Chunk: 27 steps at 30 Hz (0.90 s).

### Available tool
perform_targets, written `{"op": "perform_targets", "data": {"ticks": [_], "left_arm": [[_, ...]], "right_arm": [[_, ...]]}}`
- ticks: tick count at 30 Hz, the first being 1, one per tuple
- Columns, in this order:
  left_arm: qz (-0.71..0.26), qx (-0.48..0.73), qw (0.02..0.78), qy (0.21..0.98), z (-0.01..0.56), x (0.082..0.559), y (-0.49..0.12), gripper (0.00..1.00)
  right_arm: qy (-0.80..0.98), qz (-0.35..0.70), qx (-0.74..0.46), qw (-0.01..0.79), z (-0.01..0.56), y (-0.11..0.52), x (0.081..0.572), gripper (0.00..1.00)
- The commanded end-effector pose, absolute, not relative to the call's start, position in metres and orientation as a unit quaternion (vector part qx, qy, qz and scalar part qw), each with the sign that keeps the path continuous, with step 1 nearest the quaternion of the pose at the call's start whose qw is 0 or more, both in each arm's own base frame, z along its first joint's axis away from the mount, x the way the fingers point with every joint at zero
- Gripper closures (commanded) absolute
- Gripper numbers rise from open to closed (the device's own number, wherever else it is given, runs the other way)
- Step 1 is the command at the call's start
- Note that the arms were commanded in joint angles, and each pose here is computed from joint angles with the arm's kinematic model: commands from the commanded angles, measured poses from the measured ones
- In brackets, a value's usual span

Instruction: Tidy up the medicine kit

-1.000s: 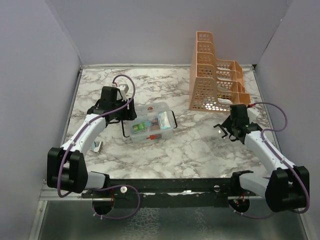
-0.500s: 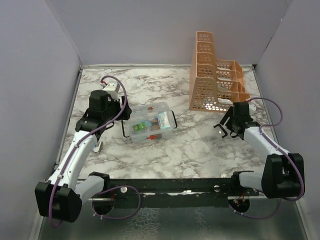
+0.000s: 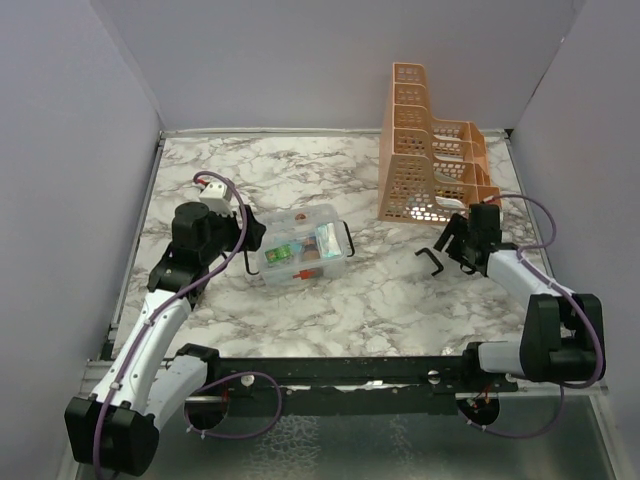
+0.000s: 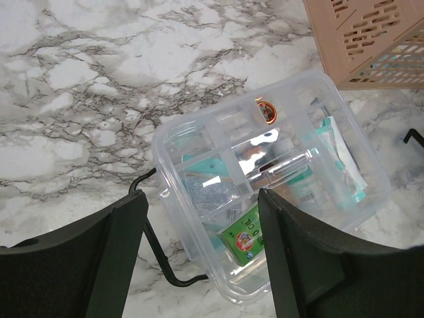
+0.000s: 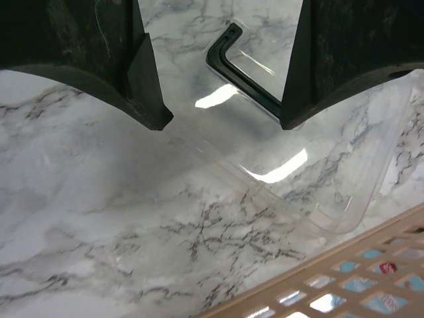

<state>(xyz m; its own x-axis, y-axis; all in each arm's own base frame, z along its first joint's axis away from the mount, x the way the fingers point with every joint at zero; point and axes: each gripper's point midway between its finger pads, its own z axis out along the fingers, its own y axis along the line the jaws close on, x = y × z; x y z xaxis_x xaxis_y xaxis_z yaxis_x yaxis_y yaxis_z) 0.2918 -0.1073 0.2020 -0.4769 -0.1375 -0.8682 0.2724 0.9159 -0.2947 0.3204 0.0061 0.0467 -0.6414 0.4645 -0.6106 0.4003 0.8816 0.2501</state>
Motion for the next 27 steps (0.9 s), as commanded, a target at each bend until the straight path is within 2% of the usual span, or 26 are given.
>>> {"op": "perform_targets", "data": {"ticks": [1,8,14,20,27], "left_arm": [[-0.203,0.027,0.546,0.812,0.229,0.298,-0.106,0.3],[-0.213,0.034,0.546,0.81,0.23,0.296,-0.11,0.3],[-0.225,0.055,0.544,0.807,0.231,0.294,-0.116,0.3],[-0.224,0.055,0.543,0.807,0.229,0.295,-0.116,0.3],[-0.223,0.059,0.541,0.809,0.227,0.295,-0.116,0.3]], "right_arm": [[0.926,0.126,0.244,0.261,0.033,0.041,0.277,0.3],[0.923,0.189,0.228,0.247,0.035,0.064,0.24,0.3],[0.924,0.144,0.224,0.276,0.045,0.069,0.236,0.32],[0.945,0.133,0.177,0.24,0.029,0.095,0.23,0.32],[0.953,0.07,0.137,0.261,0.037,0.107,0.241,0.29]]}}
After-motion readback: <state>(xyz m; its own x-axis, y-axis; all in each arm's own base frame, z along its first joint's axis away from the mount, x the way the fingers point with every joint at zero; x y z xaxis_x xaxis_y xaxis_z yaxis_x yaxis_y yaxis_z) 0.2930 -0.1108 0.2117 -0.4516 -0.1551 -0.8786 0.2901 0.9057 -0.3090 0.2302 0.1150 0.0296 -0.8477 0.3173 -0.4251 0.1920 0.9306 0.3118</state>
